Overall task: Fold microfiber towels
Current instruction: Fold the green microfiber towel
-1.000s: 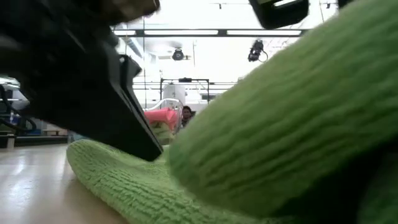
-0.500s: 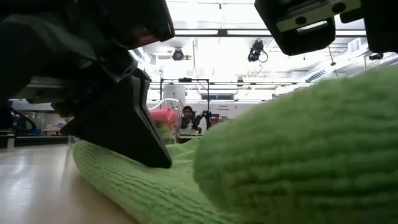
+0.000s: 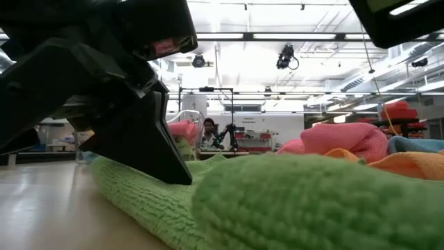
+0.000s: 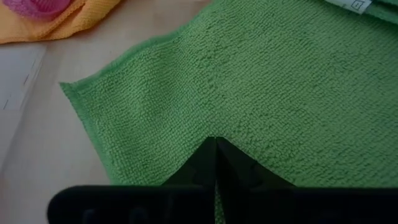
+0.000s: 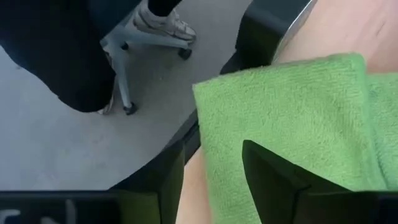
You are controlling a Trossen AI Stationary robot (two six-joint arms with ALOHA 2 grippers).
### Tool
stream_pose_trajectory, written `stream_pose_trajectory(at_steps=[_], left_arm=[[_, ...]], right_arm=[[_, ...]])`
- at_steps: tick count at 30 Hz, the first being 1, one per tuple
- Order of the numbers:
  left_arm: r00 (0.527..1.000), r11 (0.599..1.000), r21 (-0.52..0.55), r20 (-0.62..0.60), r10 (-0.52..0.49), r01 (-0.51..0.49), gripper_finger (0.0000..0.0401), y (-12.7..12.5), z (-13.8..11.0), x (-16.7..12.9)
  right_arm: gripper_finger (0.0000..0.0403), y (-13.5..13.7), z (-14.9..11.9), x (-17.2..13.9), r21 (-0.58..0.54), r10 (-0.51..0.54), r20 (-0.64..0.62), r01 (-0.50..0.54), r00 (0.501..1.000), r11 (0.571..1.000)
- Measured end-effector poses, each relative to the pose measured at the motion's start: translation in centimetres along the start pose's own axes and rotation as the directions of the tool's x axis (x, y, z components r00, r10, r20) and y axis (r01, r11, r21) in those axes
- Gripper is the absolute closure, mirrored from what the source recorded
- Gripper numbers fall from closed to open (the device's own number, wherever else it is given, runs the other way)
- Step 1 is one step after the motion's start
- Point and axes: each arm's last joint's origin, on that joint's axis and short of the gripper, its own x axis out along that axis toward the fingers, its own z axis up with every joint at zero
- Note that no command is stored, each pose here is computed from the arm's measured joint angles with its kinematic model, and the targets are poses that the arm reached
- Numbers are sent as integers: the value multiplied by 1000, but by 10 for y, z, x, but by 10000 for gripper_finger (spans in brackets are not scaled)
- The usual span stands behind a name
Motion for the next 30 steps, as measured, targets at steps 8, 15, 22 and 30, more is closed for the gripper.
stream_pose_trajectory(at_steps=[8, 15, 22, 30], left_arm=[[997, 997, 34, -38, 64, -62, 387, 7, -4, 2], [984, 987, 75, -104, 147, -139, 383, 14, -12, -1], [943, 957, 151, -185, 275, -249, 380, 25, -25, -6], [913, 935, 236, -251, 321, -263, 391, 33, -30, -17]], right_arm=[[230, -11, 0, -5, 21, -126, -37, 127, 991, 992], [230, -34, -3, -7, -17, -239, -79, 239, 968, 971], [230, -55, -7, -11, -34, -271, -140, 269, 953, 963], [230, -66, -10, -28, -42, -279, -193, 277, 941, 960]])
